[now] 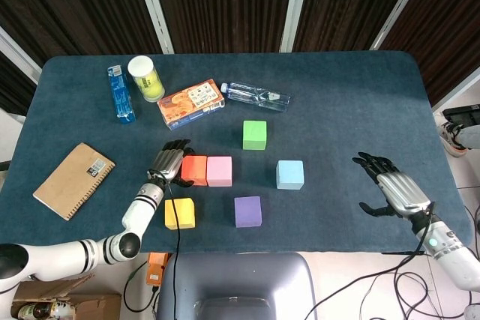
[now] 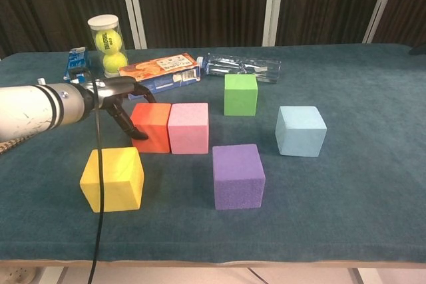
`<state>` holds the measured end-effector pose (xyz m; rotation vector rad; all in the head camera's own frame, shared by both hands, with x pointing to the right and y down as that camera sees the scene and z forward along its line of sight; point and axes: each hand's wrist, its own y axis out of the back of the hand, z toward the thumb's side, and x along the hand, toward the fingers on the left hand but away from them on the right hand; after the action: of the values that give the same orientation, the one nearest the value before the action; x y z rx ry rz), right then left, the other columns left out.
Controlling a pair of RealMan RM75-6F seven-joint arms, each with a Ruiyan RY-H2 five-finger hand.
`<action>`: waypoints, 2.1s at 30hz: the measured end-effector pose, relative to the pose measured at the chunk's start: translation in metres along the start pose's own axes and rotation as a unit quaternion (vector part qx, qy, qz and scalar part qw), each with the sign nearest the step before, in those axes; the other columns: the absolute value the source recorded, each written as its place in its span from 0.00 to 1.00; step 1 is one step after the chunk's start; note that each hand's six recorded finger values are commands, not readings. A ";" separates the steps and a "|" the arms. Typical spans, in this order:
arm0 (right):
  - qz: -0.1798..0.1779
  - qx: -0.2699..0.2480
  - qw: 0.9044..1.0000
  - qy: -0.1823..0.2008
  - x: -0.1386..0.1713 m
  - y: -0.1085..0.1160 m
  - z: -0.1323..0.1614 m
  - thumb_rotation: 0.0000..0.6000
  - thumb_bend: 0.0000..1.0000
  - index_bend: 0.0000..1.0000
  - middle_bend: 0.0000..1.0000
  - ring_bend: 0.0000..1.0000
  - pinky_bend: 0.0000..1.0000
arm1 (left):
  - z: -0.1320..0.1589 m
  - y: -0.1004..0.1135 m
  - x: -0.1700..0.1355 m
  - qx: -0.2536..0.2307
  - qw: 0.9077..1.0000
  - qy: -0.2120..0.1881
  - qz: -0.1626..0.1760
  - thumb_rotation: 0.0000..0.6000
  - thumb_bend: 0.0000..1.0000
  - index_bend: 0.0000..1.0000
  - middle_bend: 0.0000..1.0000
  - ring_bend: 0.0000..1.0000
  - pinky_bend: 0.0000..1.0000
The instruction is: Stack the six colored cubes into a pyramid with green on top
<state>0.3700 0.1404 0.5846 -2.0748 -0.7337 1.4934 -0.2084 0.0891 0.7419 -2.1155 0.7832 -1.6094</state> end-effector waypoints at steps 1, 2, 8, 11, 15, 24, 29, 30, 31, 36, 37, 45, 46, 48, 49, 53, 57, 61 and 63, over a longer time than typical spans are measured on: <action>0.000 0.000 1.000 0.000 0.000 0.000 0.000 1.00 0.24 0.00 0.00 0.00 0.00 | 0.000 0.000 0.000 0.001 1.000 0.000 0.000 1.00 0.16 0.27 0.08 0.01 0.07; 0.000 0.001 1.000 0.000 0.000 0.000 0.000 1.00 0.24 0.00 0.00 0.00 0.00 | -0.001 0.000 0.000 0.003 1.000 0.001 0.000 1.00 0.15 0.26 0.08 0.01 0.07; 0.000 0.002 1.000 -0.001 0.000 -0.001 0.000 1.00 0.24 0.00 0.00 0.00 0.00 | 0.000 0.001 -0.002 0.006 1.000 -0.001 0.001 1.00 0.12 0.23 0.08 0.01 0.08; -0.001 0.002 1.000 -0.002 0.000 -0.001 0.000 1.00 0.24 0.00 0.00 0.00 0.00 | 0.000 0.002 -0.004 0.009 1.000 -0.003 0.001 1.00 0.11 0.18 0.08 0.01 0.08; -0.002 0.002 1.000 -0.002 -0.001 0.000 0.000 1.00 0.24 0.00 0.00 0.00 0.00 | -0.001 0.003 -0.008 0.015 1.000 -0.004 0.000 1.00 0.10 0.13 0.08 0.01 0.08; -0.002 0.012 1.000 -0.003 -0.015 0.001 0.012 1.00 0.24 0.00 0.00 0.00 0.00 | -0.026 0.036 -0.073 0.091 0.995 -0.019 0.038 1.00 0.09 0.09 0.08 0.01 0.08; -0.003 0.018 1.000 -0.003 -0.042 0.001 0.031 1.00 0.24 0.00 0.00 0.00 0.00 | -0.078 0.074 -0.140 0.151 0.984 0.010 0.097 1.00 0.09 0.09 0.08 0.01 0.08; -0.004 0.018 1.000 -0.003 -0.048 0.001 0.035 1.00 0.24 0.00 0.00 0.00 0.00 | -0.088 0.079 -0.151 0.160 0.981 0.019 0.107 1.00 0.09 0.09 0.08 0.01 0.08; -0.006 0.017 1.000 -0.003 -0.057 0.001 0.042 1.00 0.24 0.00 0.00 0.00 0.00 | -0.099 0.083 -0.162 0.166 0.979 0.029 0.115 1.00 0.09 0.09 0.08 0.01 0.08; -0.007 0.005 1.000 -0.006 -0.101 -0.006 0.077 1.00 0.22 0.02 0.00 0.00 0.00 | -0.135 0.092 -0.199 0.158 0.976 0.063 0.134 1.00 0.09 0.09 0.08 0.01 0.08; -0.005 -0.002 1.000 -0.007 -0.113 -0.009 0.088 1.00 0.22 0.03 0.00 0.00 0.00 | -0.139 0.093 -0.203 0.153 0.977 0.066 0.136 1.00 0.09 0.09 0.08 0.01 0.08; 0.036 -0.004 0.999 0.013 -0.180 -0.055 0.195 1.00 0.21 0.06 0.00 0.00 0.00 | -0.173 0.102 -0.233 0.135 0.975 0.083 0.154 1.00 0.09 0.09 0.08 0.01 0.08; 0.040 0.002 0.999 0.019 -0.186 -0.061 0.212 1.00 0.21 0.06 0.00 0.00 0.00 | -0.176 0.103 -0.236 0.138 0.974 0.085 0.158 1.00 0.09 0.09 0.08 0.01 0.08; 0.043 0.010 0.999 0.025 -0.193 -0.069 0.234 1.00 0.21 0.06 0.00 0.00 0.00 | -0.182 0.107 -0.242 0.144 0.971 0.091 0.168 1.00 0.09 0.09 0.08 0.01 0.08; 0.043 0.014 0.999 0.025 -0.196 -0.073 0.244 1.00 0.21 0.06 0.00 0.00 0.00 | -0.185 0.107 -0.244 0.145 0.970 0.094 0.171 1.00 0.09 0.09 0.08 0.01 0.08; 0.040 0.017 0.999 0.016 -0.204 -0.081 0.263 1.00 0.21 0.06 0.00 0.00 0.00 | -0.191 0.109 -0.253 0.139 0.969 0.101 0.177 1.00 0.09 0.09 0.08 0.01 0.08; 0.040 0.015 0.999 0.009 -0.211 -0.087 0.268 1.00 0.21 0.09 0.00 0.00 0.00 | -0.195 0.108 -0.256 0.135 0.969 0.104 0.176 1.00 0.09 0.09 0.08 0.01 0.08; 0.042 0.008 0.999 0.008 -0.219 -0.095 0.275 1.00 0.21 0.14 0.00 0.00 0.00 | -0.199 0.107 -0.258 0.132 0.970 0.107 0.173 1.00 0.10 0.09 0.08 0.01 0.08; 0.045 0.001 0.999 0.010 -0.221 -0.098 0.280 1.00 0.21 0.15 0.00 0.00 0.00 | -0.200 0.106 -0.258 0.132 0.971 0.108 0.170 1.00 0.10 0.09 0.08 0.01 0.08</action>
<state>0.0308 0.0855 0.7217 -2.1433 -0.6383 1.5185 -0.4726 0.1766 0.5401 -1.5448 0.8878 -1.6636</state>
